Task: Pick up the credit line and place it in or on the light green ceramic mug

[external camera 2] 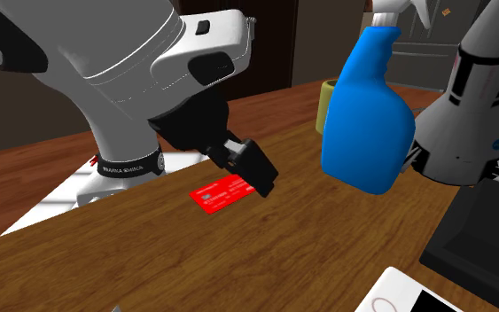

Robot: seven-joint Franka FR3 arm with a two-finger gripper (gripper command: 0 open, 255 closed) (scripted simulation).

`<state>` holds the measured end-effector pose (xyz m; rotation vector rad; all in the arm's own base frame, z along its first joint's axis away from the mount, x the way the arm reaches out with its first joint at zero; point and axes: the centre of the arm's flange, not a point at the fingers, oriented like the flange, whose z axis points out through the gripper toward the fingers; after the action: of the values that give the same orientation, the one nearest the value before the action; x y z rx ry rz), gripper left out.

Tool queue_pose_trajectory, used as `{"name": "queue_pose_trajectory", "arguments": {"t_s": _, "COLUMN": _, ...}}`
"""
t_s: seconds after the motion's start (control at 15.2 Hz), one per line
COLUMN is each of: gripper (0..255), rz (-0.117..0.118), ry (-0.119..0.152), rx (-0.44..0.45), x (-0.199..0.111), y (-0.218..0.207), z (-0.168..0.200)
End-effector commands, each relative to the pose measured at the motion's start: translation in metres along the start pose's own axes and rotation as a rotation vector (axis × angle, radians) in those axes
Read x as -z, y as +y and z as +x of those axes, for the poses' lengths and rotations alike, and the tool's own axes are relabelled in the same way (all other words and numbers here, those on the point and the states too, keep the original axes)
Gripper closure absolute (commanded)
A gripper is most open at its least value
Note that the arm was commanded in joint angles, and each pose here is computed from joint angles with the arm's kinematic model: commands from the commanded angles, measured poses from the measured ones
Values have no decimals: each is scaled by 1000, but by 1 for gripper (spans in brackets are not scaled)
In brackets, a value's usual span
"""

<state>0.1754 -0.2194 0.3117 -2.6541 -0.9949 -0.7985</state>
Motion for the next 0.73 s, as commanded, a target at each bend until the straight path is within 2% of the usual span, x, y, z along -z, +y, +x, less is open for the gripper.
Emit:
{"name": "queue_pose_trajectory", "arguments": {"t_s": 0.0, "gripper": 0, "rz": -1, "ry": 0, "rx": 0, "x": -2, "y": 0, "z": 0}}
{"name": "queue_pose_trajectory", "arguments": {"t_s": 0.4, "gripper": 0, "rz": -1, "ry": 0, "rx": 0, "x": -2, "y": 1, "z": 0}}
{"name": "queue_pose_trajectory", "arguments": {"t_s": 0.46, "gripper": 255, "rz": -1, "ry": 0, "rx": 0, "x": -2, "y": 1, "z": 0}}
{"name": "queue_pose_trajectory", "arguments": {"t_s": 0.66, "gripper": 255, "rz": 0, "ry": 0, "rx": 0, "x": -2, "y": 0, "z": 0}}
